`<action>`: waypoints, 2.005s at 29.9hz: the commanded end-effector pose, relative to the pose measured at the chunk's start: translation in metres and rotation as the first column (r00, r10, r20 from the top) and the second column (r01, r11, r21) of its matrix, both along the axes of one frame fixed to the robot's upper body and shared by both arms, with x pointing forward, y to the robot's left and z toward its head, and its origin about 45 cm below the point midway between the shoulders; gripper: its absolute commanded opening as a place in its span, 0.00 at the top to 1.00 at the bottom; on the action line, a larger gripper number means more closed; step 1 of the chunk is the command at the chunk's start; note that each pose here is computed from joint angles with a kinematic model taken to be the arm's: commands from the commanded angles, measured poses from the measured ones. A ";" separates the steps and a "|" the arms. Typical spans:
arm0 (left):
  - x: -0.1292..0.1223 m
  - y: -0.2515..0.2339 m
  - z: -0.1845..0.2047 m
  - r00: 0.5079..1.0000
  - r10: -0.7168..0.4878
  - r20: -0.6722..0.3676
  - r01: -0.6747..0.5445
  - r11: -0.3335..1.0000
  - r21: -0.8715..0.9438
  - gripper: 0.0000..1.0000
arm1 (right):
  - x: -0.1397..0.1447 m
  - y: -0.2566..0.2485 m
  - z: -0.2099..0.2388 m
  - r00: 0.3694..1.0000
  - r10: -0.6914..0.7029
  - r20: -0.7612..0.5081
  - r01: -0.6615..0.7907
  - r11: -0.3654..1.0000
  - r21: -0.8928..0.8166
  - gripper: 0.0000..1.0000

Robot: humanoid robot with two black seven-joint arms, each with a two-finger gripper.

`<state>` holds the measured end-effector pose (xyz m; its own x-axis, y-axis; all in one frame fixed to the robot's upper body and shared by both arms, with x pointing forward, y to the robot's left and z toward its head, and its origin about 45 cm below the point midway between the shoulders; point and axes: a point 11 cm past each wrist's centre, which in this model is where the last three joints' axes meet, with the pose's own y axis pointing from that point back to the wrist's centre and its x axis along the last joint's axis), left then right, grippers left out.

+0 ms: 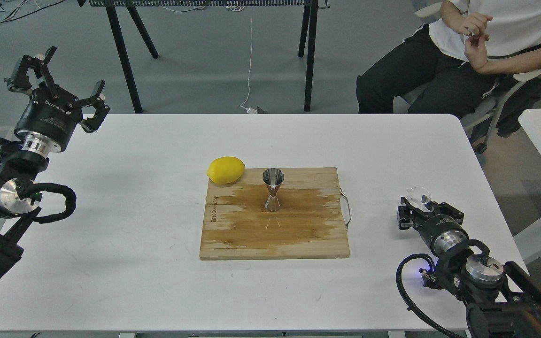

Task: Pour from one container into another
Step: 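Grasp the small clear glass with the right gripper and lift it, then carry the clear glass over the jigger with the right gripper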

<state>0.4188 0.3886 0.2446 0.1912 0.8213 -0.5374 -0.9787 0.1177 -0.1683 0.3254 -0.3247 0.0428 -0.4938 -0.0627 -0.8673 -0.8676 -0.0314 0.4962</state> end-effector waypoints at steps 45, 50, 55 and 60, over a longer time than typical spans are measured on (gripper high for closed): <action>-0.001 0.005 0.001 1.000 0.014 0.008 -0.014 1.000 0.004 0.00 | 0.050 0.203 0.131 0.667 0.745 0.026 -0.548 0.513 -0.661 0.69; -0.001 0.005 0.001 1.000 0.015 0.009 -0.015 1.000 0.004 0.00 | 0.044 0.214 0.129 0.631 0.775 0.009 -0.543 0.451 -0.708 0.69; -0.001 0.005 0.001 1.000 0.014 0.008 -0.014 1.000 0.004 0.00 | 0.040 0.218 0.127 0.617 0.787 0.004 -0.550 0.434 -0.714 0.69; -0.001 0.004 0.001 1.000 0.013 0.008 -0.013 1.000 0.003 0.00 | 0.035 0.224 0.125 0.594 0.805 -0.011 -0.551 0.397 -0.734 0.69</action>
<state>0.4180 0.3933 0.2456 0.1838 0.8263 -0.5324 -0.9789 0.1046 -0.1757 0.3624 -0.1038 0.1675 0.2277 -0.7981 -0.5578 -0.7907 -0.4859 0.3725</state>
